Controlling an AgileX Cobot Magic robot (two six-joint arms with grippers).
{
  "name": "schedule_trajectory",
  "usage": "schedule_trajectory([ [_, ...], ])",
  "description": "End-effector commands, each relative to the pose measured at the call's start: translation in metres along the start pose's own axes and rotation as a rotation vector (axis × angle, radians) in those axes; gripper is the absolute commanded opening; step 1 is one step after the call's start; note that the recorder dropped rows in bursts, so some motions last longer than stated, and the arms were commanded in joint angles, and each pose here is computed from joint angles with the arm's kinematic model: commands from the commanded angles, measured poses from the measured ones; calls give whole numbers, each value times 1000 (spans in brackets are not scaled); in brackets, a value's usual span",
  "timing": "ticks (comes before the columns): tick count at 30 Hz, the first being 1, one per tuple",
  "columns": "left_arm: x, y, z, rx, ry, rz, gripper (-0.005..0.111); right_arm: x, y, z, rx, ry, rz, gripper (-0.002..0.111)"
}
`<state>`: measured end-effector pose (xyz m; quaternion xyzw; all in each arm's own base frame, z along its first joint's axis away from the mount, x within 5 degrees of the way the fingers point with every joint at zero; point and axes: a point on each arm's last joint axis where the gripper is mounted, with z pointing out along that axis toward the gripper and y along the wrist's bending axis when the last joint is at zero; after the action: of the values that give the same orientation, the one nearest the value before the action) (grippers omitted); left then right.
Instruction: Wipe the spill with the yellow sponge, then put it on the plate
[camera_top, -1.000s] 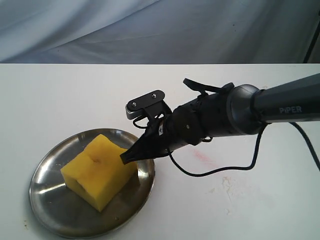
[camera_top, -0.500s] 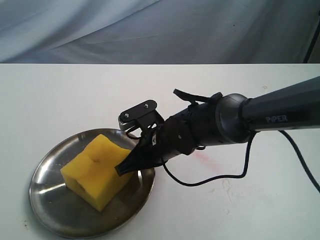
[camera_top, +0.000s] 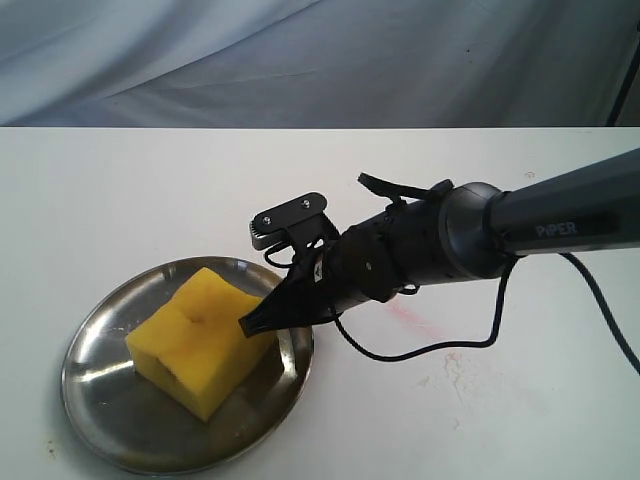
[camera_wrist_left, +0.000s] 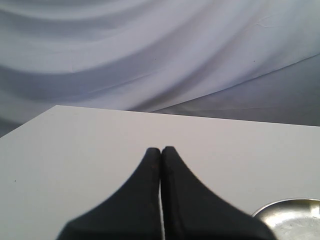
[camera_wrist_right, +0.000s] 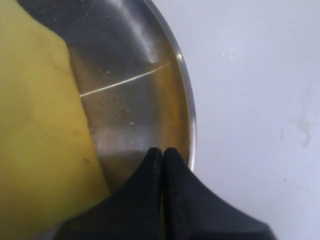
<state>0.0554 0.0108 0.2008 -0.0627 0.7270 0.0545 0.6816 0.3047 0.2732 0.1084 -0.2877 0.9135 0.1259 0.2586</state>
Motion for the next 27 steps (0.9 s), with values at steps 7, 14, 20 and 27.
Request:
schedule_trajectory([
  [7,1,0,0,5,1,0,0,-2,-12,-1,16,-11,31,0],
  [14,1,0,0,5,1,0,0,-3,-16,-1,21,-14,51,0],
  [20,1,0,0,5,1,-2,0,-6,-16,-2,20,-50,50,0],
  [27,1,0,0,5,1,-2,0,-33,-28,-32,31,-221,81,0],
])
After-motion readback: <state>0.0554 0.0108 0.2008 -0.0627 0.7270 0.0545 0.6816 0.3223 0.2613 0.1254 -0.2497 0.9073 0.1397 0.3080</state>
